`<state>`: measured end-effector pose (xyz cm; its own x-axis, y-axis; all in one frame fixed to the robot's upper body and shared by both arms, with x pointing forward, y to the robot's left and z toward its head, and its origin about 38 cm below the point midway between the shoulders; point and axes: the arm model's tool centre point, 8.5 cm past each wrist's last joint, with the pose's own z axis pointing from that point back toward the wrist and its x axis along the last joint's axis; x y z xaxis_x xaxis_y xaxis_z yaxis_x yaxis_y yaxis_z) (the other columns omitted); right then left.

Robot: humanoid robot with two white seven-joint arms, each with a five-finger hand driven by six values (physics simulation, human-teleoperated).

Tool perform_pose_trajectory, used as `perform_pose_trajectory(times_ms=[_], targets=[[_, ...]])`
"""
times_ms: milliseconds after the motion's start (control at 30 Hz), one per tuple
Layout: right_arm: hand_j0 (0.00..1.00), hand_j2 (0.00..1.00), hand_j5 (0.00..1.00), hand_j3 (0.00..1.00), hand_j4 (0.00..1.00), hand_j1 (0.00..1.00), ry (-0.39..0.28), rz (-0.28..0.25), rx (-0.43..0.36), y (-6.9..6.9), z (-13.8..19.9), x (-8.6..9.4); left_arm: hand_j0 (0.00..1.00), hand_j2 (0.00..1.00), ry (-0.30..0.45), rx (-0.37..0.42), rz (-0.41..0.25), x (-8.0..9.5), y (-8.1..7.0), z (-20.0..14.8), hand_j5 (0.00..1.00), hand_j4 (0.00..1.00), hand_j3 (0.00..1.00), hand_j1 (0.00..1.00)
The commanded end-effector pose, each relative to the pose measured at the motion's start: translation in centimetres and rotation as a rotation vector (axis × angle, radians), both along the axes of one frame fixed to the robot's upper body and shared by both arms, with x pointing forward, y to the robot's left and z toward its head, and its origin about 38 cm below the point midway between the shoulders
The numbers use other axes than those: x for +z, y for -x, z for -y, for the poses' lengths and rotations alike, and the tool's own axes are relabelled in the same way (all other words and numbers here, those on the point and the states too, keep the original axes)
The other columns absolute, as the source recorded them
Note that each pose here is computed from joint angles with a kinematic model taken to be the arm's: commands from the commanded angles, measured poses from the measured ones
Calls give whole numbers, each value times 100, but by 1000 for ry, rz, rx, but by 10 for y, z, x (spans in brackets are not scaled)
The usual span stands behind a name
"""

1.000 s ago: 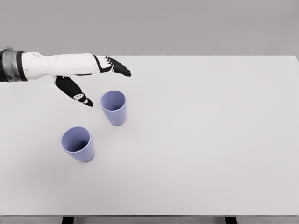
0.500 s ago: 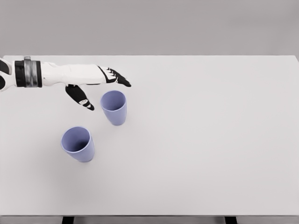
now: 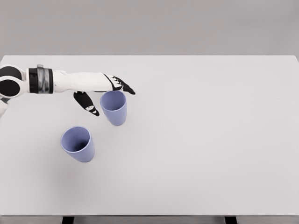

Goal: Place the right cup on the left cup with left arm

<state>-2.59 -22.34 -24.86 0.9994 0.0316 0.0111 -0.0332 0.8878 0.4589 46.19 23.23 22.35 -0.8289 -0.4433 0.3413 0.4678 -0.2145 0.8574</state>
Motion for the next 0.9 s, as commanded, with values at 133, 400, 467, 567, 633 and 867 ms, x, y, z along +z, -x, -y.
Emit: perform_pose_trajectory(times_ms=[133, 400, 467, 567, 633, 867], targets=[[100, 100, 100, 100, 100, 100, -1, 2, 1, -1, 0, 0, 100, 100, 1, -14, 2, -3, -1, 11, 100, 100, 100, 100], [100, 100, 100, 100, 100, 100, -1, 2, 1, -1, 0, 0, 100, 100, 0, -15, -9, -10, 0, 12, 100, 100, 100, 100], [100, 100, 100, 100, 100, 100, -1, 2, 1, -1, 0, 0, 100, 100, -9, -13, -7, -11, 0, 11, 100, 100, 100, 100], [100, 100, 100, 100, 100, 100, -1, 2, 1, -1, 0, 0, 83, 83, -10, -5, -16, -15, 0, 9, 83, 83, 83, 83], [100, 100, 100, 100, 100, 100, -1, 0, 1, 0, 0, 0, 79, 79, -11, -1, -20, -16, 0, 7, 79, 79, 79, 79], [100, 100, 100, 100, 100, 100, -1, 2, 1, -1, 0, 0, 70, 70, -7, 7, -24, -15, 0, 3, 70, 70, 70, 70]])
